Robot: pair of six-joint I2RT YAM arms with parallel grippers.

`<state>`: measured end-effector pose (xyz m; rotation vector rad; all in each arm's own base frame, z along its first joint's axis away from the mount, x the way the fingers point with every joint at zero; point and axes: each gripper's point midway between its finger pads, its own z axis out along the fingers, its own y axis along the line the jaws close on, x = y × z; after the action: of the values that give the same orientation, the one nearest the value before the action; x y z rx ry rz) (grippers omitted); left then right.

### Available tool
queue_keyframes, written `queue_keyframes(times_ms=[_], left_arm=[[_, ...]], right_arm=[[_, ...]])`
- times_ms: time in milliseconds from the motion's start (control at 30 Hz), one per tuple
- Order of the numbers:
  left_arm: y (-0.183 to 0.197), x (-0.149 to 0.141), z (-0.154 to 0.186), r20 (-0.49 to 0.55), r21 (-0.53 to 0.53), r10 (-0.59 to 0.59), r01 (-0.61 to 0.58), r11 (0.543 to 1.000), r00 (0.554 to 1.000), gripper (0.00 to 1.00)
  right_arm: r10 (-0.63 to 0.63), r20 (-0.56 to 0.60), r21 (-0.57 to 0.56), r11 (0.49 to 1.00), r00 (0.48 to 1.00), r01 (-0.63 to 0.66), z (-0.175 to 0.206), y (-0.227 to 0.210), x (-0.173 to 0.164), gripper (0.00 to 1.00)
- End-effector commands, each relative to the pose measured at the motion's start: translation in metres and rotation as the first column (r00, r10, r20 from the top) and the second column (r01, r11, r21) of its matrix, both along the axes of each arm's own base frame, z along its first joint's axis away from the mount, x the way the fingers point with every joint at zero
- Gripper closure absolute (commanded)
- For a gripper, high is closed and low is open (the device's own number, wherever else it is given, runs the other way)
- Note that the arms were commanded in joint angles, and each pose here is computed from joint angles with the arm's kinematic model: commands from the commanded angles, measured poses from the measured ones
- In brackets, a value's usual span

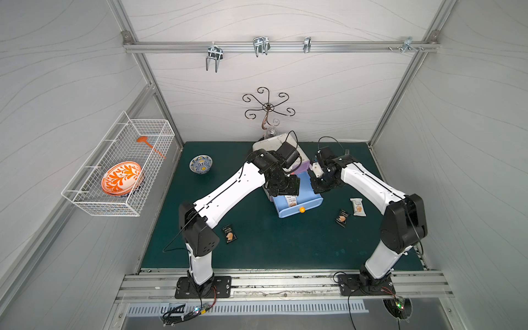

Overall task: Take the cookies out of the drawer
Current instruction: Pick up the cookie from the drawer.

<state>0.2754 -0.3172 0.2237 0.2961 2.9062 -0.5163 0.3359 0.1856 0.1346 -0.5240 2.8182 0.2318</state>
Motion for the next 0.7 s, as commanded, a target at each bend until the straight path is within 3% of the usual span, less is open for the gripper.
queue_keyframes(times_ms=[0,667], left_arm=[[0.007,0.006,-0.004,0.010,0.076,0.022,-0.023,0.997,1.000,0.29],[-0.001,0.023,-0.063,-0.062,0.197,0.196,-0.181,0.964,0.979,0.32]], right_arm=[[0.003,0.039,0.039,0.999,0.999,-0.004,0.009,0.010,0.010,1.00],[0.003,0.028,0.047,0.999,1.000,-0.005,-0.001,0.013,0.005,1.00]])
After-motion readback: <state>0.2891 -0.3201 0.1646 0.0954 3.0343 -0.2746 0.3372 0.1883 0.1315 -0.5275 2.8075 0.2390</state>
